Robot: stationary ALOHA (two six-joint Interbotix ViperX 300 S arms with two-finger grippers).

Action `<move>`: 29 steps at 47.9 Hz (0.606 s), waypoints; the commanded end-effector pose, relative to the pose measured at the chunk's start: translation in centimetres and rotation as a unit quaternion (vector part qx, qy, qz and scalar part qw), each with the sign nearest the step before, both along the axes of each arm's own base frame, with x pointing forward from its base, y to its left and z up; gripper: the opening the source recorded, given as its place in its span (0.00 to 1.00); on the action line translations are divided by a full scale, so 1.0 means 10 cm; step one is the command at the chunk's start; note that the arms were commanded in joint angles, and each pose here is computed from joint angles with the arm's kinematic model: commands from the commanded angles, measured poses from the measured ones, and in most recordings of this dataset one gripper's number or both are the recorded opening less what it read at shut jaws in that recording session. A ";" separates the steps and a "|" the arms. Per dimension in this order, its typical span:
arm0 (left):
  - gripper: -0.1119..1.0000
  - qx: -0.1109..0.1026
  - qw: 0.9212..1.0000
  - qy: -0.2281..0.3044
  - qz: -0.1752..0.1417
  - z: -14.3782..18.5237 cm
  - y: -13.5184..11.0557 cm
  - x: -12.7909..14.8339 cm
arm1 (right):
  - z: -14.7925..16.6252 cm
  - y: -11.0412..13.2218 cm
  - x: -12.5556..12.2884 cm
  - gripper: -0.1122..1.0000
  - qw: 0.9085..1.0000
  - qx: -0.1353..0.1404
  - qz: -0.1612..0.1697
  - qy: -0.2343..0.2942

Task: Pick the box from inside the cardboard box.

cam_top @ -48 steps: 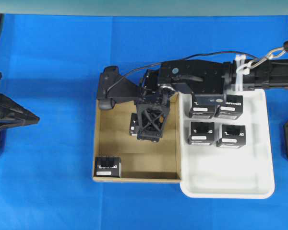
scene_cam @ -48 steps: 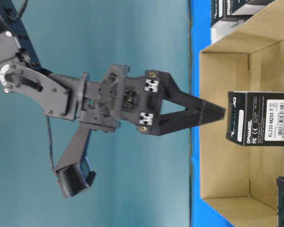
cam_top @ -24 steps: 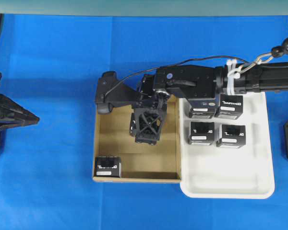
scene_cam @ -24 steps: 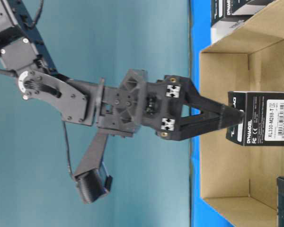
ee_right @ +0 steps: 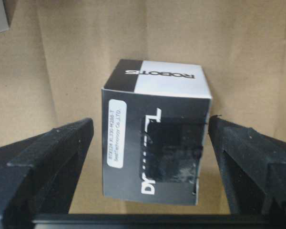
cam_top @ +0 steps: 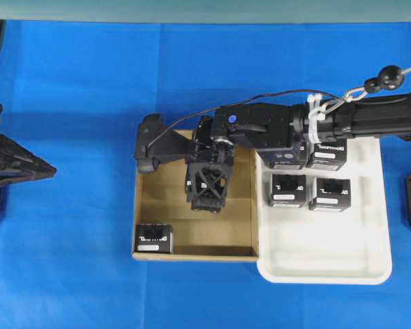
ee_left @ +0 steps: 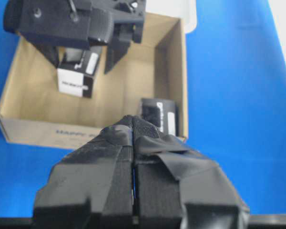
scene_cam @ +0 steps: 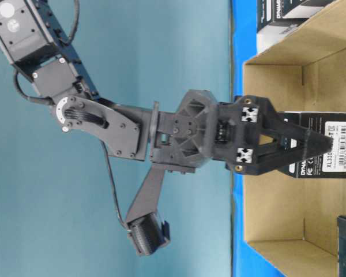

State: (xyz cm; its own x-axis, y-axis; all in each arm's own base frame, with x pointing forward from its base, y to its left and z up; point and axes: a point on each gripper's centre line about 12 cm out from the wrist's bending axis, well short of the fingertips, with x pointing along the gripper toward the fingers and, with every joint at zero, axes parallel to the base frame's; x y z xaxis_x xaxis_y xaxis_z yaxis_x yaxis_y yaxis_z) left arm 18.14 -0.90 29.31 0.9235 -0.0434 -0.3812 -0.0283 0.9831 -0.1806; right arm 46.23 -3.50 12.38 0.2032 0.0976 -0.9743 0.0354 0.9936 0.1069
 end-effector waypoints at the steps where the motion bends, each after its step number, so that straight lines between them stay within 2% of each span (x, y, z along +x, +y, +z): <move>1: 0.04 0.001 1.000 -0.011 -0.001 0.10 0.00 0.03 | -0.02 0.02 0.01 0.97 1.000 0.001 0.002 -0.001; 16: 0.04 0.000 1.000 -0.009 -0.001 0.09 0.00 0.03 | -0.02 0.01 0.02 0.95 1.000 -0.003 0.002 -0.003; 20: 0.04 0.000 1.000 -0.010 -0.001 0.09 0.00 0.03 | -0.01 0.02 0.01 0.87 1.000 -0.006 0.006 -0.001; 25: 0.04 0.000 1.000 -0.009 -0.001 0.09 0.00 0.03 | -0.01 0.05 0.00 0.65 1.000 -0.005 0.010 0.003; 29: 0.04 0.001 1.000 -0.010 -0.001 0.09 0.00 0.03 | -0.01 0.07 0.01 0.65 1.000 -0.005 0.012 0.003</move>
State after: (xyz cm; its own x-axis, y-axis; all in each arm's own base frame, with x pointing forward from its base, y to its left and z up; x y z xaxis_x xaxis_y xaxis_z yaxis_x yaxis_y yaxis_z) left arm 18.19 -0.90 29.26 0.9223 -0.0434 -0.3841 -0.0289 0.9832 -0.1804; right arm 46.18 -3.32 12.29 0.1951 0.0905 -0.9766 0.0237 0.9950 0.0969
